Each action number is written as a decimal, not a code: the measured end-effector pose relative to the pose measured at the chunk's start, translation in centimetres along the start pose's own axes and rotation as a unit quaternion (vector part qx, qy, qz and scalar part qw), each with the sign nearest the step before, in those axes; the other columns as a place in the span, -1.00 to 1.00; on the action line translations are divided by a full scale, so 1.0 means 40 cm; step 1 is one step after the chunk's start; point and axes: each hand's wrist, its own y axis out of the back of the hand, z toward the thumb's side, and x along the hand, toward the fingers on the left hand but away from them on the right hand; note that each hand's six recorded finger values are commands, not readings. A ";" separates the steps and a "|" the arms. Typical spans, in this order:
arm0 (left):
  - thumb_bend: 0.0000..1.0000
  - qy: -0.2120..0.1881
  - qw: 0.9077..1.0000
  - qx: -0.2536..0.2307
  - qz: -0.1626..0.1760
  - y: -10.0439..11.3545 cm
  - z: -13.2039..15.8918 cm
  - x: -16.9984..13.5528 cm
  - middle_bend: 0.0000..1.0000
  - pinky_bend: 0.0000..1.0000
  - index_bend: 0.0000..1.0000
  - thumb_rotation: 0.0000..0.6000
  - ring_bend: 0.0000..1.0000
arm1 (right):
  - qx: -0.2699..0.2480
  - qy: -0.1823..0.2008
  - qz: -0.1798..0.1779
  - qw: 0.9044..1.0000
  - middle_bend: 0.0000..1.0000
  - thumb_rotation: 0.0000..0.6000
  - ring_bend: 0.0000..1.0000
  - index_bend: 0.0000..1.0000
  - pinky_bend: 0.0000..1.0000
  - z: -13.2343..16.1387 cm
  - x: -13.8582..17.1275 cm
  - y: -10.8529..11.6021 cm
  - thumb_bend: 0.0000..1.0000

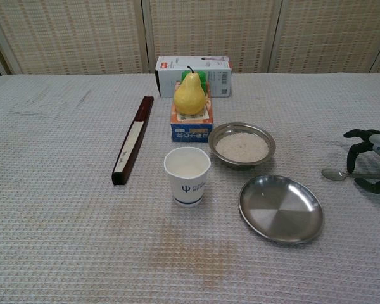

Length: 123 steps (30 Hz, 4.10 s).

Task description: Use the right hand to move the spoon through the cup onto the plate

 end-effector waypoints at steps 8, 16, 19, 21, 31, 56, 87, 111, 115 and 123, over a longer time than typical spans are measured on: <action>-0.04 0.001 1.000 0.000 -0.002 -0.002 -0.001 0.001 -1.00 -0.82 -1.00 1.00 -1.00 | -0.003 0.002 0.003 1.000 -0.93 1.00 -1.00 0.00 -1.00 0.006 -0.004 -0.009 -0.34; -0.04 0.002 1.000 0.001 -0.004 -0.002 -0.001 0.002 -1.00 -0.82 -1.00 1.00 -1.00 | -0.004 0.003 -0.001 1.000 -0.93 1.00 -1.00 0.00 -1.00 0.006 -0.002 -0.006 -0.34; -0.04 0.001 1.000 0.001 -0.004 -0.002 -0.001 0.002 -1.00 -0.82 -1.00 1.00 -1.00 | -0.004 0.004 -0.001 1.000 -0.93 1.00 -1.00 0.01 -1.00 0.008 -0.001 -0.005 -0.34; -0.04 0.001 1.000 0.001 -0.004 -0.002 0.000 0.001 -1.00 -0.82 -1.00 1.00 -1.00 | -0.004 0.003 -0.002 1.000 -0.93 1.00 -1.00 0.02 -1.00 0.008 -0.001 -0.005 -0.34; -0.04 0.000 1.000 0.002 -0.005 -0.002 0.000 0.000 -1.00 -0.82 -1.00 1.00 -1.00 | -0.002 -0.001 0.001 1.000 -0.93 1.00 -1.00 0.03 -1.00 0.004 0.000 -0.009 -0.34; -0.04 -0.002 1.000 -0.001 -0.004 0.000 0.003 -0.002 -1.00 -0.82 -1.00 1.00 -1.00 | 0.046 0.007 -0.060 0.997 -0.74 1.00 -1.00 0.51 -1.00 0.011 -0.004 0.055 -0.12; -0.01 -0.031 0.999 -0.008 -0.008 0.008 0.023 -0.020 -1.00 -0.82 -1.00 1.00 -1.00 | 0.398 0.129 -0.163 0.894 -0.73 1.00 -1.00 0.48 -0.98 0.415 -0.140 0.203 -0.12; -0.01 -0.024 1.000 -0.008 -0.014 0.002 0.014 -0.009 -1.00 -0.82 -1.00 1.00 -1.00 | 0.432 0.155 -0.138 0.878 -0.73 1.00 -1.00 0.48 -0.98 0.492 -0.165 0.124 -0.12; -0.02 -0.024 1.000 -0.008 -0.013 0.003 0.015 -0.010 -1.00 -0.82 -1.00 1.00 -1.00 | 0.429 0.165 -0.139 0.877 -0.73 1.00 -1.00 0.48 -0.98 0.508 -0.160 0.116 -0.12; -0.01 -0.024 1.000 -0.007 -0.010 0.005 0.015 -0.011 -1.00 -0.82 -1.00 1.00 -1.00 | 0.392 0.164 -0.133 0.895 -0.73 1.00 -1.00 0.48 -0.98 0.509 -0.158 0.111 -0.12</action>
